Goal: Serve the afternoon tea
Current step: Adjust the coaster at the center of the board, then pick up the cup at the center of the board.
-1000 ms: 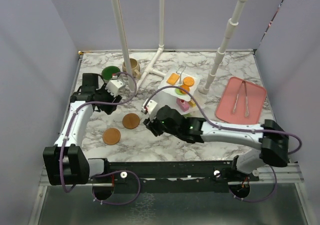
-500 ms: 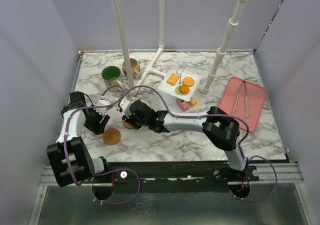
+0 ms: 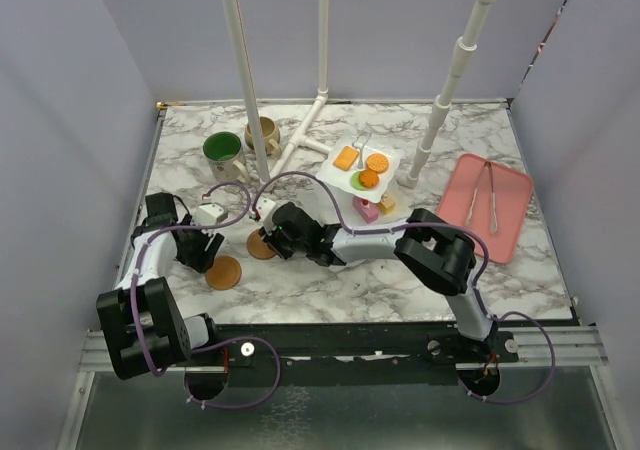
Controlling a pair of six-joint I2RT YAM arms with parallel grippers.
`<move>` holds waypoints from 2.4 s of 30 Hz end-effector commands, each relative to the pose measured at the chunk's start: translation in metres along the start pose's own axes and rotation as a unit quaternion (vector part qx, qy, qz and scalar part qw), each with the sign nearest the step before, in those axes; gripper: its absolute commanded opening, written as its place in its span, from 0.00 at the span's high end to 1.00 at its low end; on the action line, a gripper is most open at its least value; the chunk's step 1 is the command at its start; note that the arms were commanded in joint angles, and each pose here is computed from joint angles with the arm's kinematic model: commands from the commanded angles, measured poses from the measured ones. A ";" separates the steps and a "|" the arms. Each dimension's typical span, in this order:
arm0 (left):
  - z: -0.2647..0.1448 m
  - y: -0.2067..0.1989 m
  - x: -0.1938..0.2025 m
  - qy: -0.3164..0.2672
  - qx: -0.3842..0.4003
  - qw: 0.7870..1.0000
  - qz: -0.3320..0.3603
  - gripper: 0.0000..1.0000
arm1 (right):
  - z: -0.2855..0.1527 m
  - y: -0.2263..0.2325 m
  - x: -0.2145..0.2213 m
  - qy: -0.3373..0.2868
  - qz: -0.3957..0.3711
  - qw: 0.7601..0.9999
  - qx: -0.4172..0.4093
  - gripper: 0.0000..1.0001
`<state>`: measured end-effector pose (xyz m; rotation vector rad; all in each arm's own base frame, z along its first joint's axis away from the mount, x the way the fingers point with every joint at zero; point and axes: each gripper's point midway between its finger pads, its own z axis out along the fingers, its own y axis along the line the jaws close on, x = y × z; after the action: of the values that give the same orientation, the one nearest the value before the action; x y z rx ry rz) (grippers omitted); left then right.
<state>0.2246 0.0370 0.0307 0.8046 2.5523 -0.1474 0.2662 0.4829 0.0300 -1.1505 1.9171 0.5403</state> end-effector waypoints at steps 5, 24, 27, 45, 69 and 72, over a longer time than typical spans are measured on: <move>0.016 0.006 -0.018 -0.027 -0.032 0.999 0.000 0.34 | -0.036 0.004 0.065 0.060 0.038 0.997 -0.004 0.83; 0.038 -0.023 -0.054 -0.015 -0.037 0.996 0.075 0.35 | -0.089 -0.002 0.071 0.041 0.050 0.998 0.015 0.85; 0.034 -0.024 -0.062 -0.030 -0.036 0.996 0.077 0.35 | -0.091 0.000 0.066 0.036 0.050 0.998 0.013 0.84; -0.079 0.056 -0.200 -0.153 -0.013 0.988 -0.016 0.31 | -0.120 0.012 -0.027 -0.062 0.043 0.997 -0.008 0.64; 0.021 0.149 -0.375 -0.220 -0.031 0.973 -0.062 0.36 | -0.111 0.020 -0.052 -0.072 0.029 0.997 0.000 0.64; 0.037 0.155 -0.384 -0.219 -0.041 0.973 -0.062 0.38 | -0.110 0.020 -0.052 -0.070 0.030 0.997 0.003 0.64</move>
<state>0.5839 -0.0372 0.1799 0.5469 2.1845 -0.2570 0.2136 0.4409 0.1425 -1.0126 1.8126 0.6771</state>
